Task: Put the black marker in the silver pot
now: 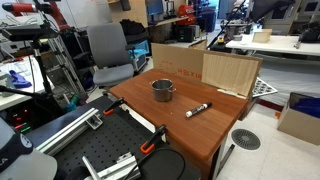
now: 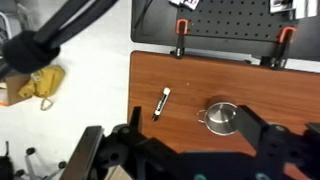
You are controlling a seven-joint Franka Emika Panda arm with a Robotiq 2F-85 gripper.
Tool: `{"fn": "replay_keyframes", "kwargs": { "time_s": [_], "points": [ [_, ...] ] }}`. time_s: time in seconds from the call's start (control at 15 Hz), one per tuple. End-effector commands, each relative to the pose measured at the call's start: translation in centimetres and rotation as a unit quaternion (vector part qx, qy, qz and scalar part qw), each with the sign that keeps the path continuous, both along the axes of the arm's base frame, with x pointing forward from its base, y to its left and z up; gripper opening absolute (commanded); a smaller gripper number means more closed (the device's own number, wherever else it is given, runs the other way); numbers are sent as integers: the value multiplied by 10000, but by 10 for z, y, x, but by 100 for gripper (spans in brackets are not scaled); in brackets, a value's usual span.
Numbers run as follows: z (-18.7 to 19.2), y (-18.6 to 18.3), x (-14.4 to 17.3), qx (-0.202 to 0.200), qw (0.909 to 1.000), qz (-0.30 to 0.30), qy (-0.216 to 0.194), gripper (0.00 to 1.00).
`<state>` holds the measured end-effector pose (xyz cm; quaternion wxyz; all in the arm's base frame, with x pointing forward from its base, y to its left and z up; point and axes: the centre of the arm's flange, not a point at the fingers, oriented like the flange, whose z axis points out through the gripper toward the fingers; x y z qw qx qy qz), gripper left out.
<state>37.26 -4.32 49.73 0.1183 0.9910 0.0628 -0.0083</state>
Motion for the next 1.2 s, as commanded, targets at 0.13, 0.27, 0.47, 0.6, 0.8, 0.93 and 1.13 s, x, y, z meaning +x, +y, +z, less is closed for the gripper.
{"fn": "replay_keyframes", "kwargs": {
  "time_s": [0.13, 0.27, 0.47, 0.6, 0.8, 0.93, 1.13],
  "points": [
    [-21, -25, 28, 510, 9984, -248, 22, 100],
    [-30, -36, 41, 738, 9967, -317, -85, 100],
    [-51, -49, 59, 983, 9947, -283, -109, 100],
    [-71, -56, 68, 1109, 9935, -258, -86, 100],
    [-104, -62, 91, 1256, 9910, -463, -91, 100],
    [-124, -65, 105, 1352, 9889, -605, -124, 100],
    [-153, -69, 130, 1503, 9851, -820, -135, 100]
  ]
}}
